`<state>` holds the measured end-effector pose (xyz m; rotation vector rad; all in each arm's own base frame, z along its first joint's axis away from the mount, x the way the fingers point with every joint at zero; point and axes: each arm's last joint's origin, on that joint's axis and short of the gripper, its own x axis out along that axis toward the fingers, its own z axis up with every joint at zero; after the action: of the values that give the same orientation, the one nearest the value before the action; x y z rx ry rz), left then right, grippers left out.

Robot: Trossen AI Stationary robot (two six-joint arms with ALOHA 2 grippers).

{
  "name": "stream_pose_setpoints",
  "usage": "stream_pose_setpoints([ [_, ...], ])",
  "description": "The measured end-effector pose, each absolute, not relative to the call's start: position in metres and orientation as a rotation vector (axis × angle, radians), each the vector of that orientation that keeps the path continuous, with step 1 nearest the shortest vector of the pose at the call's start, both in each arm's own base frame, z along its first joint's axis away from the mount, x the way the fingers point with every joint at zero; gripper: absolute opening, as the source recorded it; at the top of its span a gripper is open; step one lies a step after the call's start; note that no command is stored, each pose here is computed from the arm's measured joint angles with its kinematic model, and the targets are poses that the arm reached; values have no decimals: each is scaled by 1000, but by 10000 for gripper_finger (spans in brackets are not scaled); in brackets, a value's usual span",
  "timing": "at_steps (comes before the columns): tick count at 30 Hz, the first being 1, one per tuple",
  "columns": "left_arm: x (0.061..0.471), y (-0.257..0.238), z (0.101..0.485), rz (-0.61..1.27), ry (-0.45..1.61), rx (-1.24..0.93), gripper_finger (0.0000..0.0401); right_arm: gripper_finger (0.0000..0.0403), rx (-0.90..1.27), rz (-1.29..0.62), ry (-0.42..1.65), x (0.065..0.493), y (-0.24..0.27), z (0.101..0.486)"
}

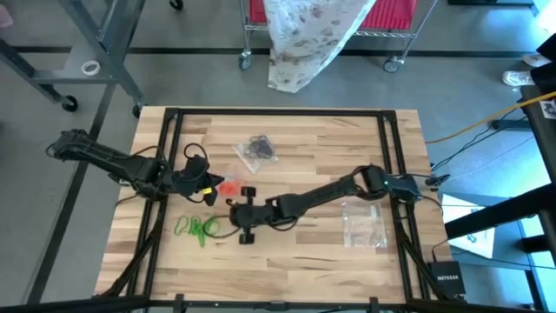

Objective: Sort rubber bands
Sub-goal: Put the orange rubber band into the transparent zip bag

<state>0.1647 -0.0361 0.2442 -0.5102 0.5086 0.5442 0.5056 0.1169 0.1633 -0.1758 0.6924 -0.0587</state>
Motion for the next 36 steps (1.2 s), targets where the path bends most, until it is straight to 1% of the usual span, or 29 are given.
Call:
stream_pose_setpoints([
  [3,164,-39,243,521,528,-516,0,2,-214,-71,730,491,126,186],
  [8,163,-44,242,471,545,-515,0,2,-206,-105,650,478,128,233],
  [10,162,-45,238,467,558,-504,0,2,-190,-110,627,477,126,243],
  [15,161,-50,223,457,562,-532,0,2,-167,-146,633,480,112,240],
  [18,163,-53,223,431,540,-543,0,3,-140,-149,618,485,105,238],
  [21,165,-55,226,405,512,-541,0,3,-131,-137,632,490,100,227],
  [28,166,-55,227,396,505,-529,0,4,-105,-131,663,492,95,220],
  [31,166,-55,227,395,503,-531,0,22,-118,-136,708,489,94,216],
  [36,166,-55,228,385,502,-537,0,91,-132,-199,737,486,92,214],
])
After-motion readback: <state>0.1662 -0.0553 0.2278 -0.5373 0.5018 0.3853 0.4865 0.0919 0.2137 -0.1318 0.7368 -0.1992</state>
